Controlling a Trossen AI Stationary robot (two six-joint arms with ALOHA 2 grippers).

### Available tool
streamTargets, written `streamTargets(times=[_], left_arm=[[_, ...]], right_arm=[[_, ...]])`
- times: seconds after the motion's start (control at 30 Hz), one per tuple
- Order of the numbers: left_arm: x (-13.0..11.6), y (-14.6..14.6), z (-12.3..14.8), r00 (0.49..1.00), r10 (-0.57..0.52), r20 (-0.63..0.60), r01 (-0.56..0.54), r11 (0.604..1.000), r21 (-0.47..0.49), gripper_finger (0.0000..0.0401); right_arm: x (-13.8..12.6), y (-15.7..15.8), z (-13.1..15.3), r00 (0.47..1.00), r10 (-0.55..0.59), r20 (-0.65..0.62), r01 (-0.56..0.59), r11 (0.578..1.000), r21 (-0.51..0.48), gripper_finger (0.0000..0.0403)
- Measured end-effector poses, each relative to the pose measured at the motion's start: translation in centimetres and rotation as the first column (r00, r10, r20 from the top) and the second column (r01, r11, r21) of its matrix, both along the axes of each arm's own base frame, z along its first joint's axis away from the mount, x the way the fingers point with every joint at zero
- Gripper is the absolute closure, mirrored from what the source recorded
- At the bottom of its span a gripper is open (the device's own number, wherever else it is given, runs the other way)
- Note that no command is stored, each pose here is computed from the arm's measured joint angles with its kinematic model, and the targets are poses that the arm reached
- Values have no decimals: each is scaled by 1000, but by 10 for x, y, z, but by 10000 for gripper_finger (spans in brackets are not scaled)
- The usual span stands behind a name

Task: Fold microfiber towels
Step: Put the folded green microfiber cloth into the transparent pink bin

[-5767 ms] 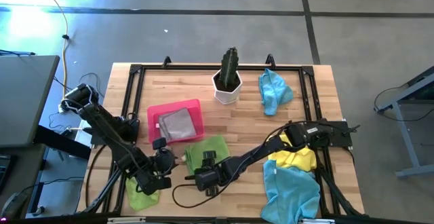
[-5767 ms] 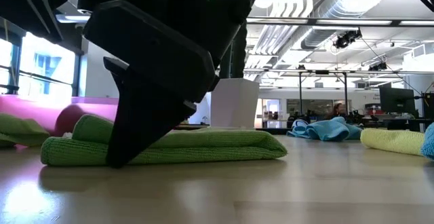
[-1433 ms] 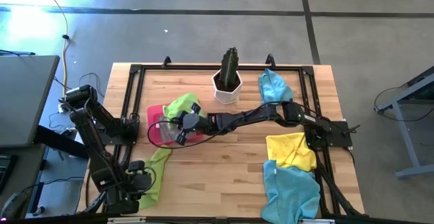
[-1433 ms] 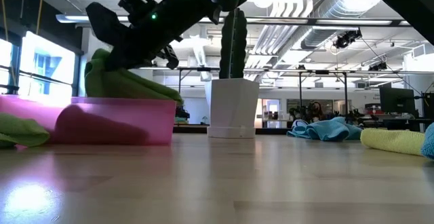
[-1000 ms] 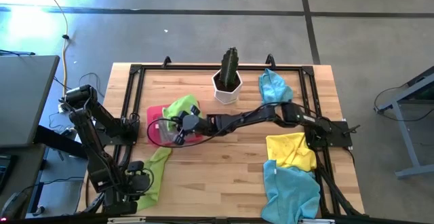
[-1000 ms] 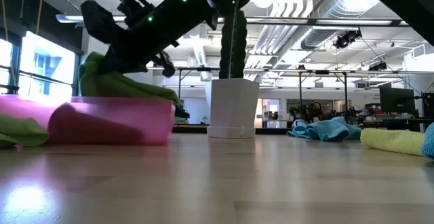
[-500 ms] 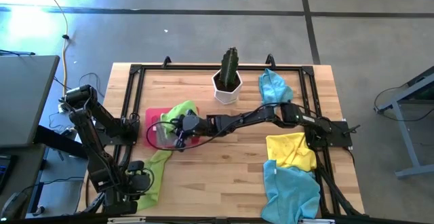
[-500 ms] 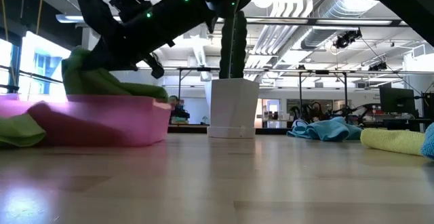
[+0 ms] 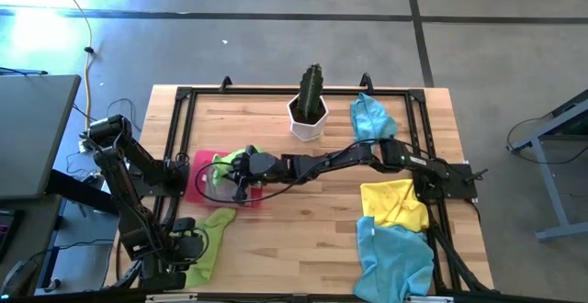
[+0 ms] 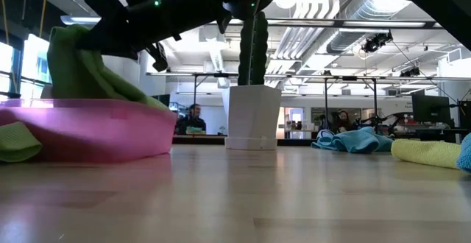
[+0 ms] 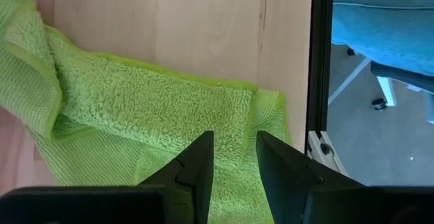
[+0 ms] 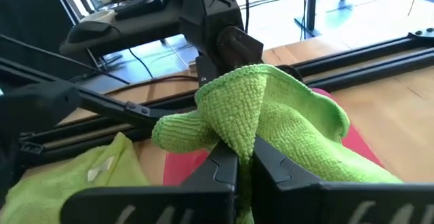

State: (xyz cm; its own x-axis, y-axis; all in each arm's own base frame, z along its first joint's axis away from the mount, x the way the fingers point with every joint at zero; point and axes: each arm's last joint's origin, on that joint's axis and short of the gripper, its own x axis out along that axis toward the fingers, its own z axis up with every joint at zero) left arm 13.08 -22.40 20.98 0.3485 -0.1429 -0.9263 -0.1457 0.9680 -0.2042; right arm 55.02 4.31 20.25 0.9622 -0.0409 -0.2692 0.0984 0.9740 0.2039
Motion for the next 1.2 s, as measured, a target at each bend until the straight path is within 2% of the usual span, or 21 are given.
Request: streamTargets(times=[0.2, 0.37, 0.5, 0.77, 0.97, 1.2], left_arm=[[0, 0, 0, 999, -36, 8, 36, 999, 16, 298], [0, 0, 0, 999, -36, 7, 36, 999, 16, 298], [0, 1, 0, 999, -36, 6, 35, 999, 19, 298], [-1, 2, -1, 999, -36, -6, 36, 999, 34, 298], [-2, 4, -1, 999, -36, -19, 37, 998, 56, 298], [-2, 4, -1, 999, -36, -20, 38, 998, 58, 298]], right_arm=[[0, 1, 0, 1000, 11, -6, -11, 1000, -8, 402], [2, 7, -16, 999, 4, -40, -2, 998, 62, 402], [7, 11, -35, 1000, 8, -5, -7, 997, 76, 402], [12, 8, -46, 998, -4, 55, -7, 981, 192, 402], [13, 11, -50, 997, 37, 69, -52, 975, 217, 402], [14, 16, -42, 976, 159, 149, -188, 960, 207, 402]])
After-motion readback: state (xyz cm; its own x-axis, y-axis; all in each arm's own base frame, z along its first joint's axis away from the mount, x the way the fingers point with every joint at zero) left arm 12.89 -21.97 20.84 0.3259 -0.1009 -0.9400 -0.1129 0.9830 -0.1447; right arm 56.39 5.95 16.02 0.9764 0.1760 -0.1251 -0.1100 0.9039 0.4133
